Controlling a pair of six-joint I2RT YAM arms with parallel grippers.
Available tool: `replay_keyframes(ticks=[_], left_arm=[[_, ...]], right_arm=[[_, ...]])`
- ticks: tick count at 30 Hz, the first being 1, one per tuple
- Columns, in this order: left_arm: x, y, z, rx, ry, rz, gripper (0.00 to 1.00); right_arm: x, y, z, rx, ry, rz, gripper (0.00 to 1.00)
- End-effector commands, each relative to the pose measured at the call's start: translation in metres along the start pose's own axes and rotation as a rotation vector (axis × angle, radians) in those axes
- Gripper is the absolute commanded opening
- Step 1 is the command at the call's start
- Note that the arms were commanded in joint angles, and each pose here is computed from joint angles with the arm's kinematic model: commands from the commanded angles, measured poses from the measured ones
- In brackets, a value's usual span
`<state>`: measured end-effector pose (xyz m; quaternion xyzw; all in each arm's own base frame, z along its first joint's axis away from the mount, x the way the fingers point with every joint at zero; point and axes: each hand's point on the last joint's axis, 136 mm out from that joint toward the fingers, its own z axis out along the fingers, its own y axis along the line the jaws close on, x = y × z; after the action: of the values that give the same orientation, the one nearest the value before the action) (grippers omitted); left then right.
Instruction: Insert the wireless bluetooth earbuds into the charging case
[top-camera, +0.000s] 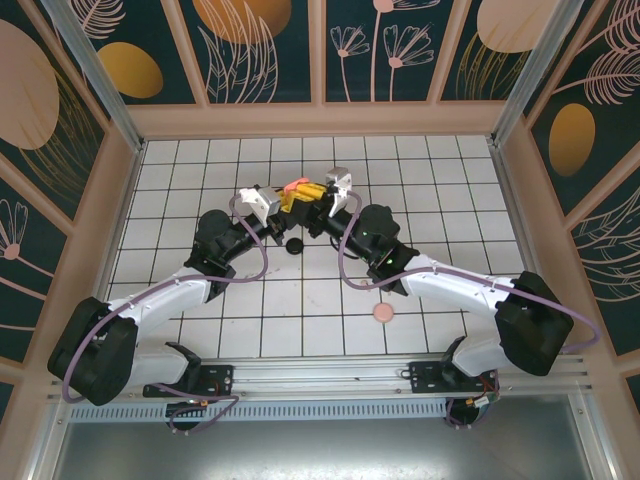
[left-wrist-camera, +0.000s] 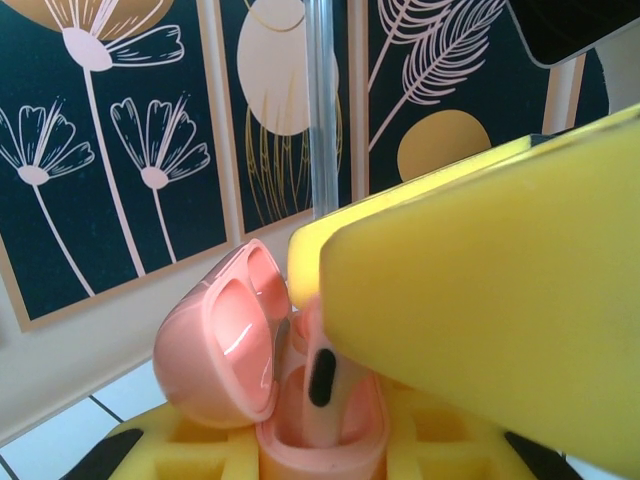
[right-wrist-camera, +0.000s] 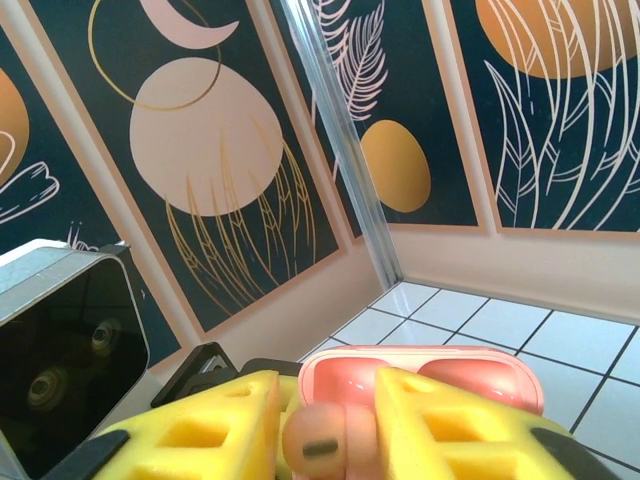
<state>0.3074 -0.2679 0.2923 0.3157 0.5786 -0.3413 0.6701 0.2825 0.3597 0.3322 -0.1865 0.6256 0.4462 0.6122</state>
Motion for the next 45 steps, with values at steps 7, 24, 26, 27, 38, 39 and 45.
replay_keyframes(ticks=[7,24,26,27,38,39,45], left_arm=[[-0.047,-0.012,-0.002,0.051,-0.141,0.043,0.0],[-0.029,-0.009,-0.01,0.012,-0.134,0.028,0.0],[-0.03,-0.008,-0.011,0.004,-0.132,0.039,0.0],[-0.03,-0.007,-0.012,-0.003,-0.13,0.043,0.0],[-0.037,0.011,-0.019,-0.124,-0.13,0.009,0.0],[-0.037,0.012,-0.02,-0.132,-0.132,0.005,0.0],[-0.039,0.011,-0.026,-0.141,-0.143,0.005,0.0]], right_arm=[[0.008,-0.013,-0.001,0.091,0.04,0.041,0.45],[-0.098,-0.006,-0.05,0.18,-0.07,0.216,0.72],[-0.091,-0.03,-0.066,0.277,-0.012,0.262,0.73],[-0.085,-0.041,-0.074,0.321,0.014,0.274,0.73],[0.037,-0.16,-0.166,0.873,0.491,0.363,0.71],[0.053,-0.167,-0.17,0.895,0.556,0.348,0.7],[0.113,-0.198,-0.18,0.92,0.852,0.213,0.64]])
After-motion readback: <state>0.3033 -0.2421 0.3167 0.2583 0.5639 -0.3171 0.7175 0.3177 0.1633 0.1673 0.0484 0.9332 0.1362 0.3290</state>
